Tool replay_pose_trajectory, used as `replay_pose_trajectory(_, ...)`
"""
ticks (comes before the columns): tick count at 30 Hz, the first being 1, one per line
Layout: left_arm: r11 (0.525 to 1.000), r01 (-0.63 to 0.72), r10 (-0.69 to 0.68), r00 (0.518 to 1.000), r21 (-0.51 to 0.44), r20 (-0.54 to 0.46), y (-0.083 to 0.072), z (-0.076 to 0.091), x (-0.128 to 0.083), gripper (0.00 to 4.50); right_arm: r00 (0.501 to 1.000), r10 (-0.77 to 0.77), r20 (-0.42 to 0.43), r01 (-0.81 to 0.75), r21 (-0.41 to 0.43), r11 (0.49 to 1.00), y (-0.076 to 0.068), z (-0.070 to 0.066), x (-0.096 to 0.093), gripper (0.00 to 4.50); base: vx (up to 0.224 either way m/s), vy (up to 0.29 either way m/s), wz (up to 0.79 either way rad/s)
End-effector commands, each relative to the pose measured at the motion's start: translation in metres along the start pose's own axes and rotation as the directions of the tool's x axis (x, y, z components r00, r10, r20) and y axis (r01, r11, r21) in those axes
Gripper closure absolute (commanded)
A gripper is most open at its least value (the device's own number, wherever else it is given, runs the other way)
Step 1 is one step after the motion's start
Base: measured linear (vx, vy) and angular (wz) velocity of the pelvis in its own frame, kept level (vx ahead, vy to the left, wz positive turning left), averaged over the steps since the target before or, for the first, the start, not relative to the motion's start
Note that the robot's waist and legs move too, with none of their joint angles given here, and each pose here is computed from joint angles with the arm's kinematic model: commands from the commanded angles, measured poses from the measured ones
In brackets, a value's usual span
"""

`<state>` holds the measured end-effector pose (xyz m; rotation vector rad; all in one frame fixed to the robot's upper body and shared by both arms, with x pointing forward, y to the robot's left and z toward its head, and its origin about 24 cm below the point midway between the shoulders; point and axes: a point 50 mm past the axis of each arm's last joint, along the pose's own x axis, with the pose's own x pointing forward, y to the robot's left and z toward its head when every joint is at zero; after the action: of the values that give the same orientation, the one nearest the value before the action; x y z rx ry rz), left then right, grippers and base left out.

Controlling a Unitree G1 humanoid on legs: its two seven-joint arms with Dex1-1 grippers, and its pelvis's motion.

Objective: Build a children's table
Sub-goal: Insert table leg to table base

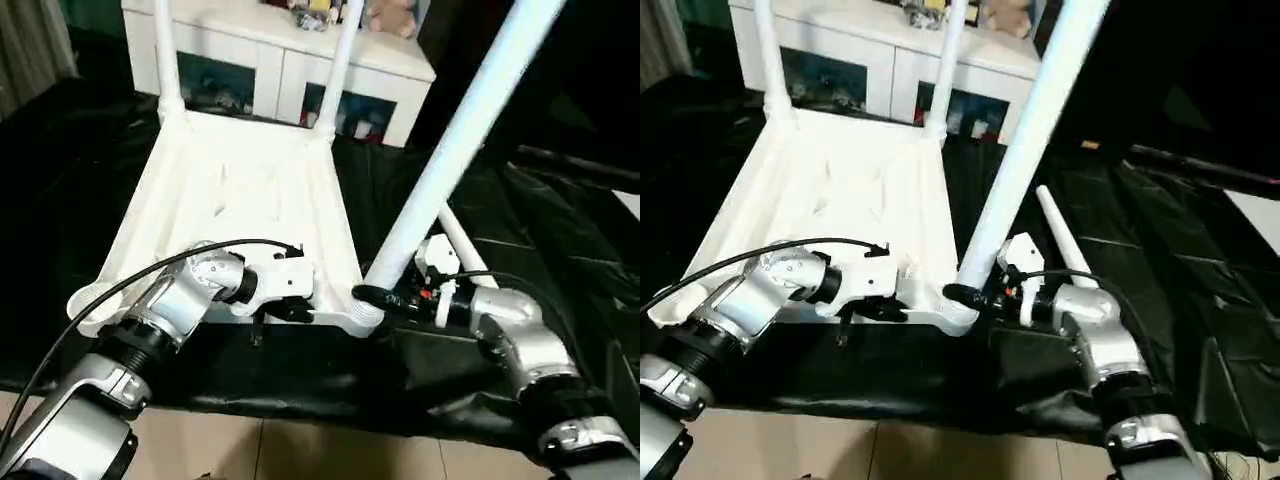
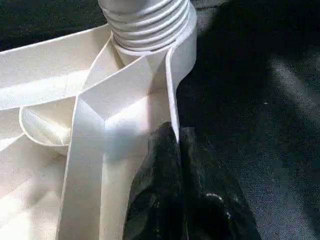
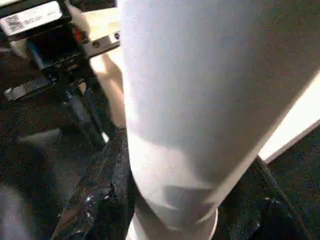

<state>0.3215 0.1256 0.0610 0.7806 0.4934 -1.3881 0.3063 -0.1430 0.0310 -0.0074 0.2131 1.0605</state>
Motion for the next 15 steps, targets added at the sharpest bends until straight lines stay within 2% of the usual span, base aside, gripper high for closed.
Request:
replay_pose_trajectory(1,0.998,0.013,-0.013,1.0,0.054,0.004,0.004,0.011,-0.001,4.5,0.955,-0.168,-0.243,0.196,0.092,0.976,-0.005,-0.053,-0.024,2.64,0.0,0.0,0.0)
replay_pose_trajectory(5,1.0,-0.005,0.005,1.0,0.014,0.007,0.005,0.008,0.0,4.5,0.924,-0.295,-0.245,0.326,0.095,0.941,-0.012,-0.054,-0.025,2.64,0.0,0.0,0.0)
replay_pose_trajectory(9,0.997,-0.046,0.046,0.999,-0.055,-0.011,0.007,0.002,0.001,4.5,0.84,-0.476,-0.262,0.518,0.121,0.847,-0.021,-0.058,-0.024,2.64,0.0,0.0,0.0)
replay_pose_trajectory(12,0.996,-0.057,0.056,0.998,-0.072,-0.016,0.007,0.001,0.002,4.5,0.82,-0.507,-0.265,0.552,0.139,0.822,-0.022,-0.059,-0.023,2.64,0.0,0.0,0.0)
replay_pose_trajectory(13,0.992,-0.078,0.076,0.997,-0.098,-0.029,0.008,-0.001,0.003,4.5,0.789,-0.551,-0.271,0.601,0.158,0.783,-0.026,-0.058,-0.02,2.64,0.0,0.0,0.0)
replay_pose_trajectory(15,0.989,-0.094,0.09,0.995,-0.113,-0.036,0.009,-0.002,0.003,4.5,0.77,-0.577,-0.274,0.629,0.169,0.759,-0.028,-0.057,-0.018,2.64,0.0,0.0,0.0)
